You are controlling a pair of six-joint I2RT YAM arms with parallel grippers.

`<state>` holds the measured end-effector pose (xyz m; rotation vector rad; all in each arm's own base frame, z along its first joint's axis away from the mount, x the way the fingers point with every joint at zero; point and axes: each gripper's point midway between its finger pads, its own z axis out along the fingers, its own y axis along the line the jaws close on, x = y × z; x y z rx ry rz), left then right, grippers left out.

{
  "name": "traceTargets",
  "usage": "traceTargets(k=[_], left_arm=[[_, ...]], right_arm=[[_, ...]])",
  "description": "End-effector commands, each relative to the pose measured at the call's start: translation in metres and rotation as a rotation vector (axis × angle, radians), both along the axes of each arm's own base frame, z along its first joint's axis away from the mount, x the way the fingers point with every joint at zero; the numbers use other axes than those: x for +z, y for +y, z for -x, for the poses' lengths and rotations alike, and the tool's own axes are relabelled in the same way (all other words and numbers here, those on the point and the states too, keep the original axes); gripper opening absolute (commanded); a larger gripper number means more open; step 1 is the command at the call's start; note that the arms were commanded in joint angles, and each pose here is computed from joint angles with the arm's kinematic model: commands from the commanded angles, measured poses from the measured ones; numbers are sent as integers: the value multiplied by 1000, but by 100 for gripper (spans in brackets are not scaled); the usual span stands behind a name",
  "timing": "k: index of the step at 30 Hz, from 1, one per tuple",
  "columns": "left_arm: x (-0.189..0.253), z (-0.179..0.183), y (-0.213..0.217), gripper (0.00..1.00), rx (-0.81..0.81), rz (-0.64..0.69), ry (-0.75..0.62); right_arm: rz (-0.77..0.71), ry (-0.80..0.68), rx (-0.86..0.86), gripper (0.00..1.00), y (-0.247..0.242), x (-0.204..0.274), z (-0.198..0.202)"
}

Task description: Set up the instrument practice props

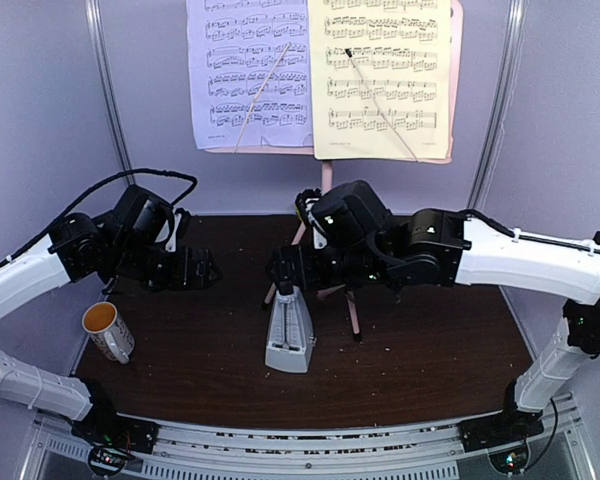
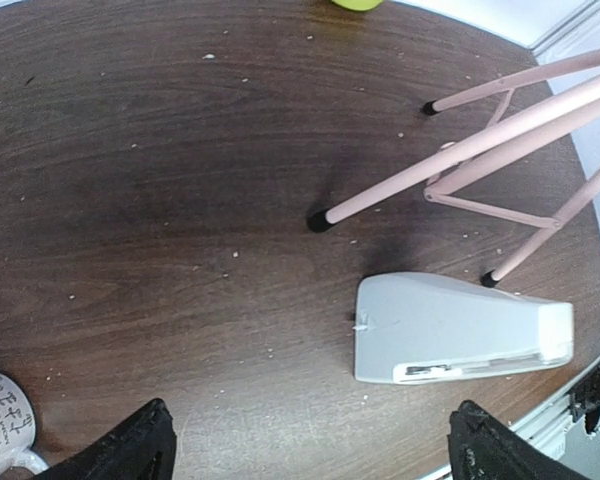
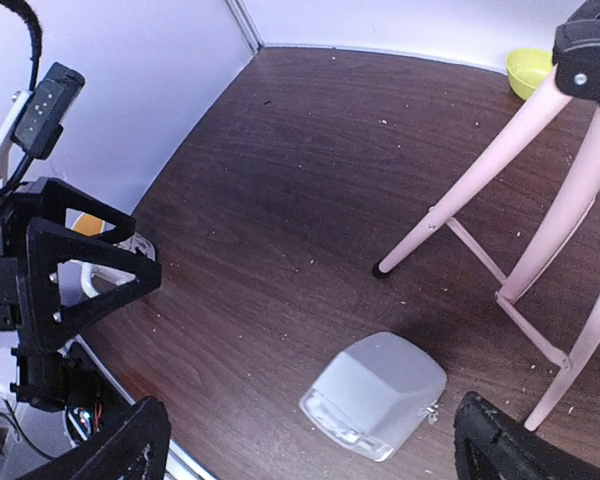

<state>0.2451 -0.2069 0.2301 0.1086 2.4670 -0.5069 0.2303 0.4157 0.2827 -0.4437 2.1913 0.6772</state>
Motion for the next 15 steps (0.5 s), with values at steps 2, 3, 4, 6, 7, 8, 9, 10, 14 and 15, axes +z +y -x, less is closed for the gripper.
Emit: traceTargets(k=[2, 3, 4, 6, 7, 8, 9, 10, 14, 15], left_arm=[[-5, -4, 18, 98, 94, -16, -12], [-5, -4, 20, 98, 103, -18, -14], [-5, -4, 22, 98, 111, -19, -17], [-4, -5, 25, 98, 122, -24, -29], [-2, -5, 27, 98, 125, -25, -36], [0, -5, 27, 98, 120, -28, -44], [1, -5, 28, 98, 118, -32, -49], [3, -5, 30, 98, 119, -35, -57], [7, -5, 38, 98, 135, -63, -77], [9, -5, 40, 98, 141, -67, -83]], right_arm=[[107, 100, -260, 100, 0, -20, -2], [105, 112, -287, 100, 3, -16, -3], [130, 125, -315, 100, 3, -23, -2], [165, 144, -368, 100, 3, -35, -2], [183, 153, -391, 100, 1, -42, -2], [195, 166, -412, 100, 0, -47, -1], [209, 181, -435, 100, -2, -54, -1], [219, 192, -453, 100, -2, -59, -1], [254, 220, -513, 97, -6, -79, -1], [260, 224, -527, 96, -7, -83, -2]])
